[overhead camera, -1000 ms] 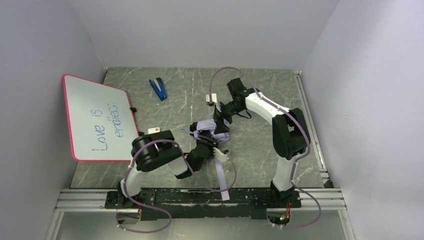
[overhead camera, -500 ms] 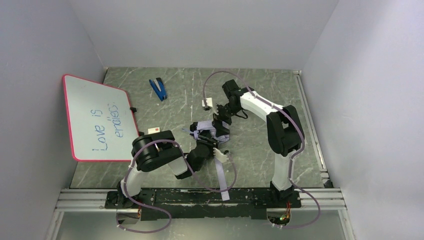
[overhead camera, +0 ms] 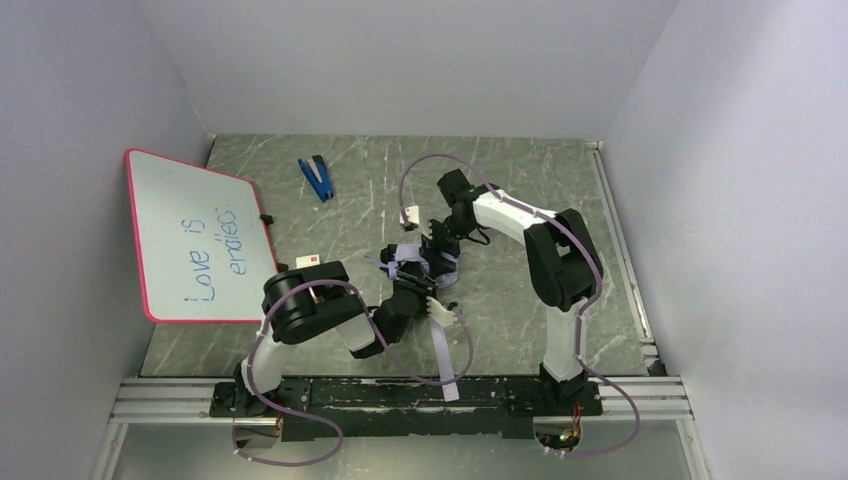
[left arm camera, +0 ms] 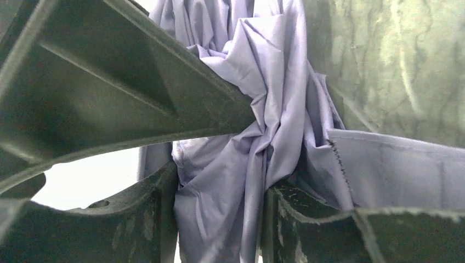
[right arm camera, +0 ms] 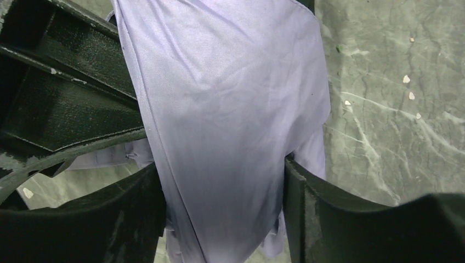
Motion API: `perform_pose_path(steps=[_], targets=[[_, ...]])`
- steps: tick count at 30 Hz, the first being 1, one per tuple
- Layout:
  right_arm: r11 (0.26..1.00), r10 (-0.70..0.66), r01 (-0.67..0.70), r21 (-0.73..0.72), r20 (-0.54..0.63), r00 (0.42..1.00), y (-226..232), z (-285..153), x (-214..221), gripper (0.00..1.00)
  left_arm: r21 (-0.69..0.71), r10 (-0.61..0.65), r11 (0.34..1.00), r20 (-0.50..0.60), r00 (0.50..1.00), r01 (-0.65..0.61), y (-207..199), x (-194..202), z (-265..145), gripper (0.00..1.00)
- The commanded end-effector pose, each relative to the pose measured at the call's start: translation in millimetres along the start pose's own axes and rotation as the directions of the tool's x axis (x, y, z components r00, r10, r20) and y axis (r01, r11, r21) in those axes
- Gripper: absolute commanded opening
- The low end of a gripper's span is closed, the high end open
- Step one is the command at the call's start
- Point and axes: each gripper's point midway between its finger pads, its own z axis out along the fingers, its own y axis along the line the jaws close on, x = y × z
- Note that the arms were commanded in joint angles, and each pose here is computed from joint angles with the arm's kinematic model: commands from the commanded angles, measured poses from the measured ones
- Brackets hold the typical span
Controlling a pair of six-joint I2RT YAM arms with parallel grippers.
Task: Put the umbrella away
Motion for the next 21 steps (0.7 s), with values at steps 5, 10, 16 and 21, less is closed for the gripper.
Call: perform_pose_path(steps=[5,10,16,21], targets=[[0.994,0.109,-0.113,-0.01,-0.165,0.98,10,30,58,0.44,0.042,-0.052,0.998,-0.005,0.999,0.053,1,-4,-8,0.33],[0.993,0.121,-0.119,0.022,-0.168,0.978,4,30,60,0.33,-0.001,-0.076,0.997,0.015,0.997,0.076,23,-12,-16,0.56],[0.99,0.129,-0.119,0.075,-0.153,0.98,-4,26,63,0.26,-0.017,-0.111,0.994,0.025,0.993,0.112,38,-22,-34,0.86],[0.987,0.134,-0.119,0.11,-0.144,0.98,-12,21,66,0.17,0.009,-0.194,0.981,0.051,0.98,0.194,52,-35,-50,0.97]])
